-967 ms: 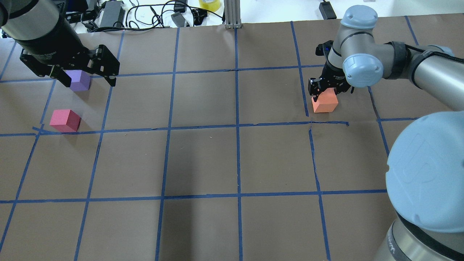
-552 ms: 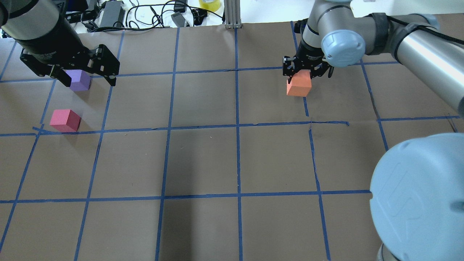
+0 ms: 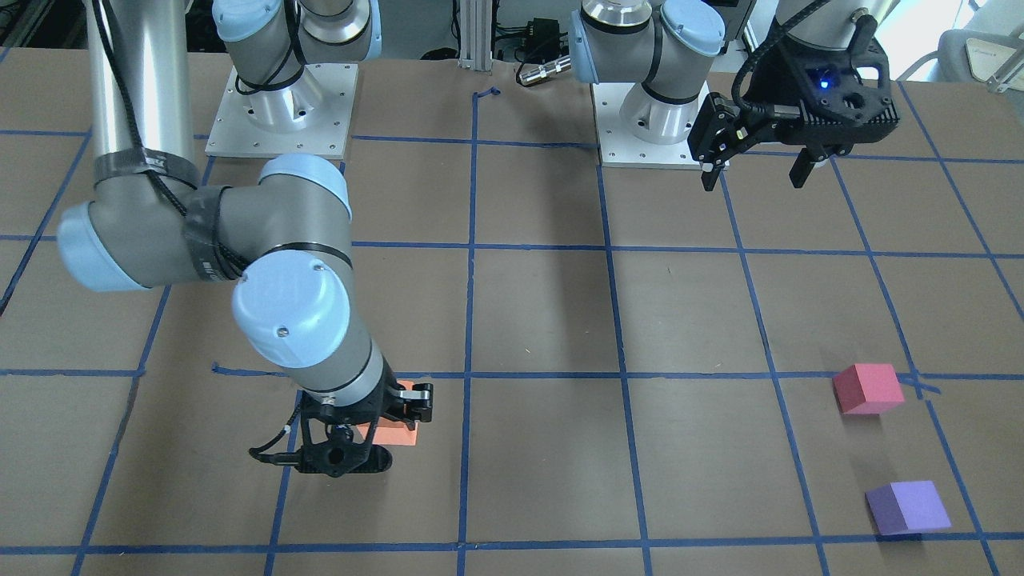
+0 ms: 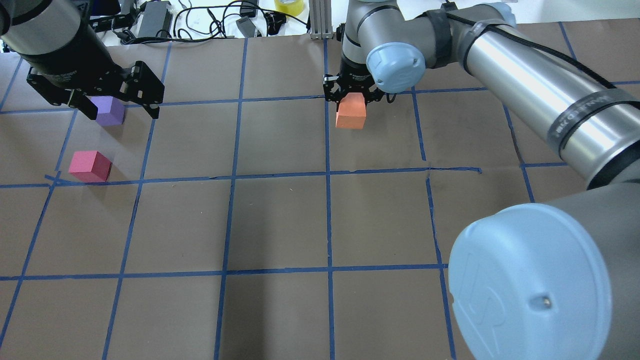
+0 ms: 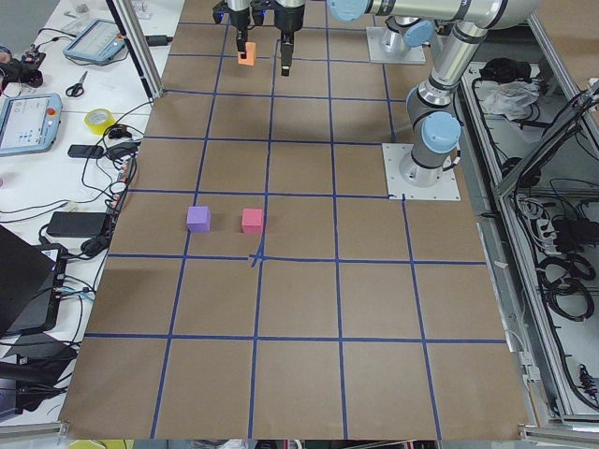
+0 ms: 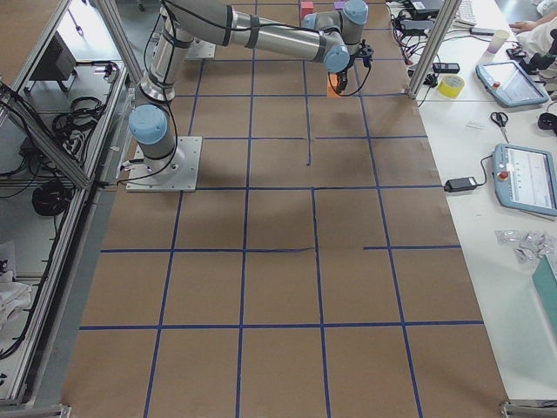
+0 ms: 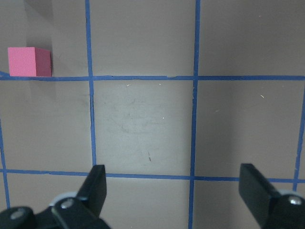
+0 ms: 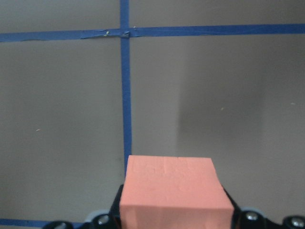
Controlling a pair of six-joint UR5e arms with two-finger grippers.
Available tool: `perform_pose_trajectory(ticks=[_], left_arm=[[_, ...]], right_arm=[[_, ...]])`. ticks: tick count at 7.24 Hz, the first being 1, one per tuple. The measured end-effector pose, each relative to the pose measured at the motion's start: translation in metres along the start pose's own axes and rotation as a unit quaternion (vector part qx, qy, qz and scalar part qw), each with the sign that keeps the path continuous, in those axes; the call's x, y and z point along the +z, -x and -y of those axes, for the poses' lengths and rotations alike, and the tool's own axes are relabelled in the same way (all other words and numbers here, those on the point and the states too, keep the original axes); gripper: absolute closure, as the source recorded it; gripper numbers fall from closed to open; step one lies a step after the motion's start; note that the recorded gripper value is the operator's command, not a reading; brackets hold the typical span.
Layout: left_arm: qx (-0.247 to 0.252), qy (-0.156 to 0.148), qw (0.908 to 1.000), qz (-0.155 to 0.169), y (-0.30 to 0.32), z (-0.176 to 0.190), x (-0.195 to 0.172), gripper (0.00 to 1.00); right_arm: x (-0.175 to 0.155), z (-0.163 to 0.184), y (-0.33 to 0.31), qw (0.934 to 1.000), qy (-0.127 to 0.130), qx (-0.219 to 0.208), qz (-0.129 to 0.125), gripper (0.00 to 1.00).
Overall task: Arrange blocks in a line
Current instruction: 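Carry the orange cube with the right gripper toward the table center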
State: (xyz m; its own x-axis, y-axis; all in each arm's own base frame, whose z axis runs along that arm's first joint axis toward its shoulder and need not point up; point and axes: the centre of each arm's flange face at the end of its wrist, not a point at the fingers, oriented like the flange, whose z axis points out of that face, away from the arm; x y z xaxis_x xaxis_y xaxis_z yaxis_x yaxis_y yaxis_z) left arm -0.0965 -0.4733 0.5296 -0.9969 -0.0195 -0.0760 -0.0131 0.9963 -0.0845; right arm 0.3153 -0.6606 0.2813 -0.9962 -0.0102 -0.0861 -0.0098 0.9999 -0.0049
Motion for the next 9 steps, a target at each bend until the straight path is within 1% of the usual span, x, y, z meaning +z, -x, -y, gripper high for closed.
perform_pose_trajectory(ticks=[2,3,6,7,8,9], left_arm=[[0.001,0.0,1.0,-0.001,0.0,0.0,0.0,0.0],[0.001,0.0,1.0,-0.001,0.0,0.0,0.0,0.0],[0.001,0.0,1.0,0.0,0.001,0.0,0.0,0.0],[0.001,0.0,1.0,0.0,0.001,0.0,0.0,0.0],[0.001,0.0,1.0,0.0,0.001,0.0,0.0,0.0],[0.001,0.0,1.0,0.0,0.001,0.0,0.0,0.0]], right_arm=[[0.028,-0.007,0.043,0.9998,-0.004,-0.016,-0.006,1.0],[0.039,-0.008,0.054,0.9996,-0.008,-0.024,-0.008,0.98],[0.064,-0.002,0.068,0.9991,-0.021,-0.036,-0.006,0.86],[0.071,-0.002,0.075,0.9991,-0.02,-0.037,-0.006,0.71],[0.078,-0.004,0.082,0.999,-0.018,-0.04,-0.007,0.32],[0.082,-0.005,0.086,0.9989,-0.018,-0.043,-0.007,0.0]])
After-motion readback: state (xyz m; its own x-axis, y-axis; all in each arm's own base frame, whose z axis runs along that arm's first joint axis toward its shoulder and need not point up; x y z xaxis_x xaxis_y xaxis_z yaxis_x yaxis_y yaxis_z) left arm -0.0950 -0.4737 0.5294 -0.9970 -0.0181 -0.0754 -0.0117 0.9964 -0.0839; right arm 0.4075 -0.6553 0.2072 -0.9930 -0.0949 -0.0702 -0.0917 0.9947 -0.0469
